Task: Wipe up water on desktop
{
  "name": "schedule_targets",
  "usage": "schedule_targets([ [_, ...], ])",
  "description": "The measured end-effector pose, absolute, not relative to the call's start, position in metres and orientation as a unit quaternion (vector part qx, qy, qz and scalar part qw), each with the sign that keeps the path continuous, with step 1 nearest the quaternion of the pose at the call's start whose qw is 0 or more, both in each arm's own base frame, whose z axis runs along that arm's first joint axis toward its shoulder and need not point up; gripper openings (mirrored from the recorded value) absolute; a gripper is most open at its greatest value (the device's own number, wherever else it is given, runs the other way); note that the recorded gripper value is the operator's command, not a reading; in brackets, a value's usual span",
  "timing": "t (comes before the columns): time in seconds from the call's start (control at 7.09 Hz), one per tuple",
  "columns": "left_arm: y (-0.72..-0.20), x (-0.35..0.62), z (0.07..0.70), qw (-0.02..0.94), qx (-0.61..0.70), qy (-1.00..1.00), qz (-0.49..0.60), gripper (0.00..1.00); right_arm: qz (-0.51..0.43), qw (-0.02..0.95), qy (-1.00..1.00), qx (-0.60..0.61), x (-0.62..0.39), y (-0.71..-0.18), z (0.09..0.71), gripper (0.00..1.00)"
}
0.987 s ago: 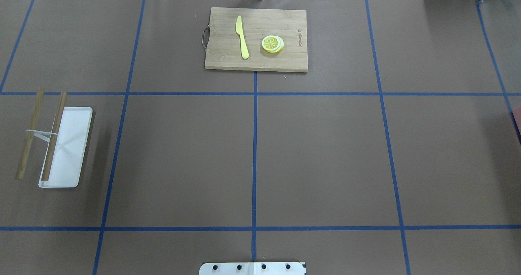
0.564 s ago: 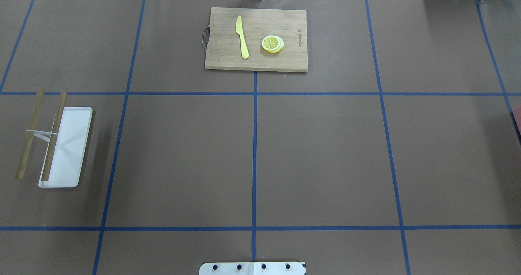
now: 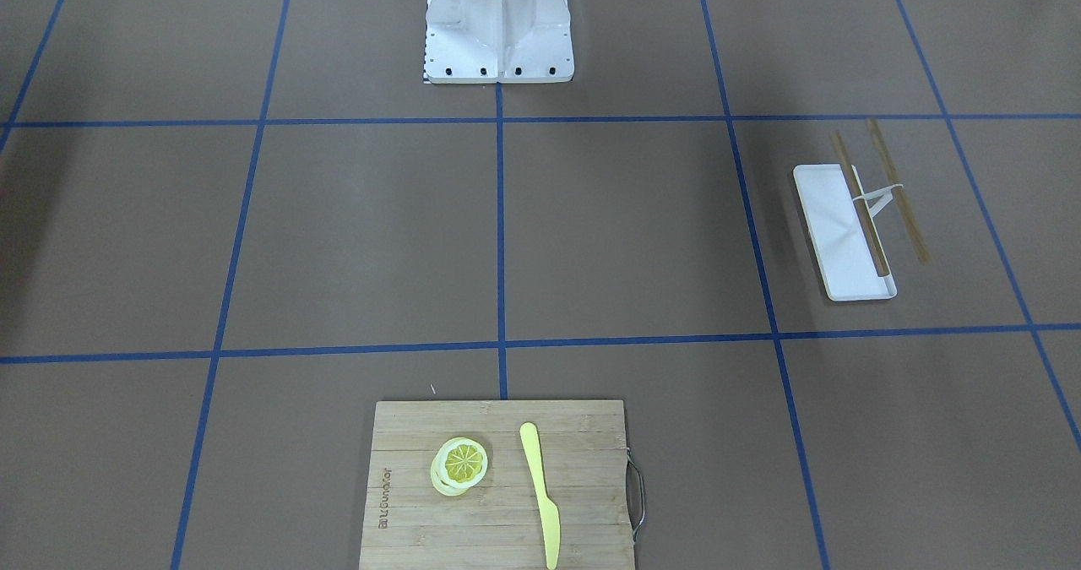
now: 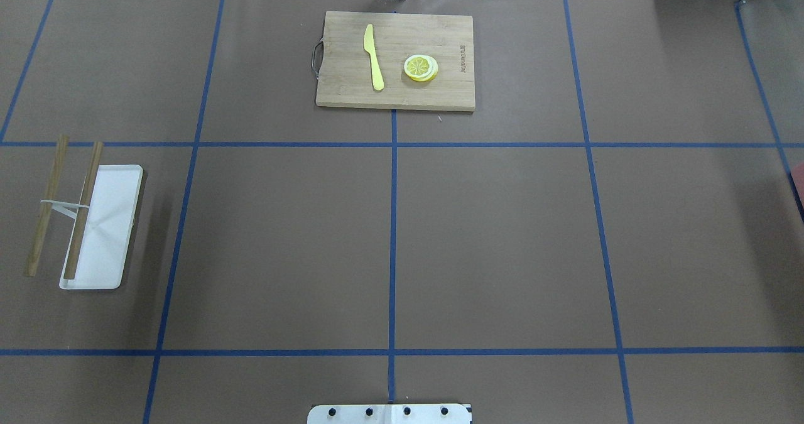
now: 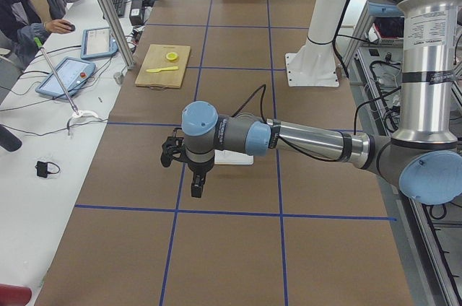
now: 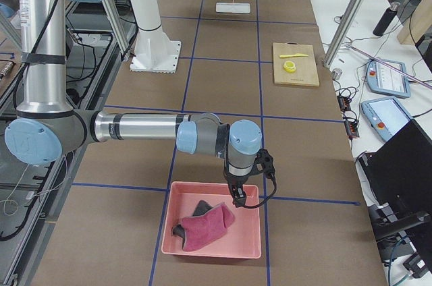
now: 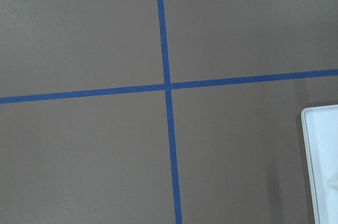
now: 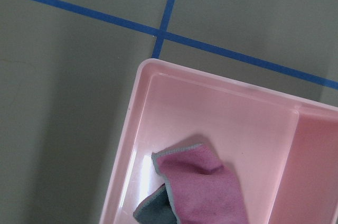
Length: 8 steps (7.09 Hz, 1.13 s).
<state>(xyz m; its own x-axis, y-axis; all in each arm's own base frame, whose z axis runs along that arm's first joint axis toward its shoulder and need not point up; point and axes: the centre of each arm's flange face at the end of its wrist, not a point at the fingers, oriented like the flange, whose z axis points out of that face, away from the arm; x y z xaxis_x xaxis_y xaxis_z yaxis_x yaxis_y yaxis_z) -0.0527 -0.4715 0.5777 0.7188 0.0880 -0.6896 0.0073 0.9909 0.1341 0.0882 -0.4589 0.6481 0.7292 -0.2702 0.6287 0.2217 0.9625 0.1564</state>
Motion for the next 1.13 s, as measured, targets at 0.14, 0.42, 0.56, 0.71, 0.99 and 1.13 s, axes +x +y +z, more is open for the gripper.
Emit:
schedule_targets([
  [0.14, -0.471, -0.052, 0.577, 0.925, 0.065, 0.374, 0.024, 0.98, -0.134, 0.929, -0.343, 0.039, 0.087, -0.460, 0.645, 1.00],
  [0.42, -0.471, -0.052, 0.580, 0.923, 0.069, 0.377, 0.026, 0.98, -0.134, 0.929, -0.342, 0.037, 0.087, -0.455, 0.649, 1.00],
  [0.56, -0.470, -0.053, 0.579, 0.921, 0.071, 0.383, 0.025, 0.98, -0.136, 0.929, -0.342, 0.037, 0.087, -0.454, 0.650, 1.00],
  [0.71, -0.467, -0.058, 0.575, 0.917, 0.074, 0.392, 0.020, 0.98, -0.138, 0.929, -0.341, 0.038, 0.087, -0.453, 0.650, 1.00],
  [0.99, -0.468, -0.062, 0.586, 0.912, 0.068, 0.403, 0.012, 0.98, -0.139, 0.929, -0.341, 0.037, 0.087, -0.444, 0.652, 1.00],
  [1.13, -0.469, -0.062, 0.587, 0.911, 0.071, 0.405, 0.013, 0.98, -0.138, 0.929, -0.340, 0.037, 0.087, -0.441, 0.651, 1.00],
])
